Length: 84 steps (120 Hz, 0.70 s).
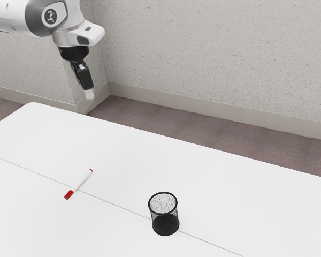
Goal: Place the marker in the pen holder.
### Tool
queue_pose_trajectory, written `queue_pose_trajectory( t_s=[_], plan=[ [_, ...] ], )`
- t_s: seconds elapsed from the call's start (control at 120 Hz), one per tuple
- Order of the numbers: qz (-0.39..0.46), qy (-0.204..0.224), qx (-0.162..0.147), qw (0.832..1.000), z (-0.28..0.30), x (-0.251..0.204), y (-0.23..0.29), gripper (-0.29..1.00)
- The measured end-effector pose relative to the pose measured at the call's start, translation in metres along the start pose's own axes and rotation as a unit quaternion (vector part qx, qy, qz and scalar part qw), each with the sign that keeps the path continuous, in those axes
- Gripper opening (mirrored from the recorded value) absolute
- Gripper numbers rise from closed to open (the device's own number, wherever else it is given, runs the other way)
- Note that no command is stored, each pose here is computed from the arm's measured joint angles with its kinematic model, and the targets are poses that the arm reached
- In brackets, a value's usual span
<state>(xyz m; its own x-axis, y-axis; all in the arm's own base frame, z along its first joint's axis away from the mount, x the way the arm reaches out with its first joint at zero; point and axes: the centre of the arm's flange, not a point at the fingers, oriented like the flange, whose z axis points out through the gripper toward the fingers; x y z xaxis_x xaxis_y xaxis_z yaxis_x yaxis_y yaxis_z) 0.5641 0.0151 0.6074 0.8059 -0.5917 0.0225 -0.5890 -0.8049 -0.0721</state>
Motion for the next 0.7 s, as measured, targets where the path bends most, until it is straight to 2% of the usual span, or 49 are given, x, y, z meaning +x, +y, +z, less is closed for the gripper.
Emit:
queue_pose_trajectory(
  t_s=[0.358,0.517,0.592,0.7],
  plan=[
    [0.041,-0.010,-0.009,0.999,0.021,0.006,-0.004,0.70],
    [0.004,-0.041,-0.028,0.999,0.062,-0.001,-0.018,0.70],
    [-0.029,-0.046,-0.030,0.998,0.074,-0.019,-0.038,0.70],
    [-0.076,-0.044,-0.043,0.995,0.127,-0.047,-0.058,0.70]
  ],
)
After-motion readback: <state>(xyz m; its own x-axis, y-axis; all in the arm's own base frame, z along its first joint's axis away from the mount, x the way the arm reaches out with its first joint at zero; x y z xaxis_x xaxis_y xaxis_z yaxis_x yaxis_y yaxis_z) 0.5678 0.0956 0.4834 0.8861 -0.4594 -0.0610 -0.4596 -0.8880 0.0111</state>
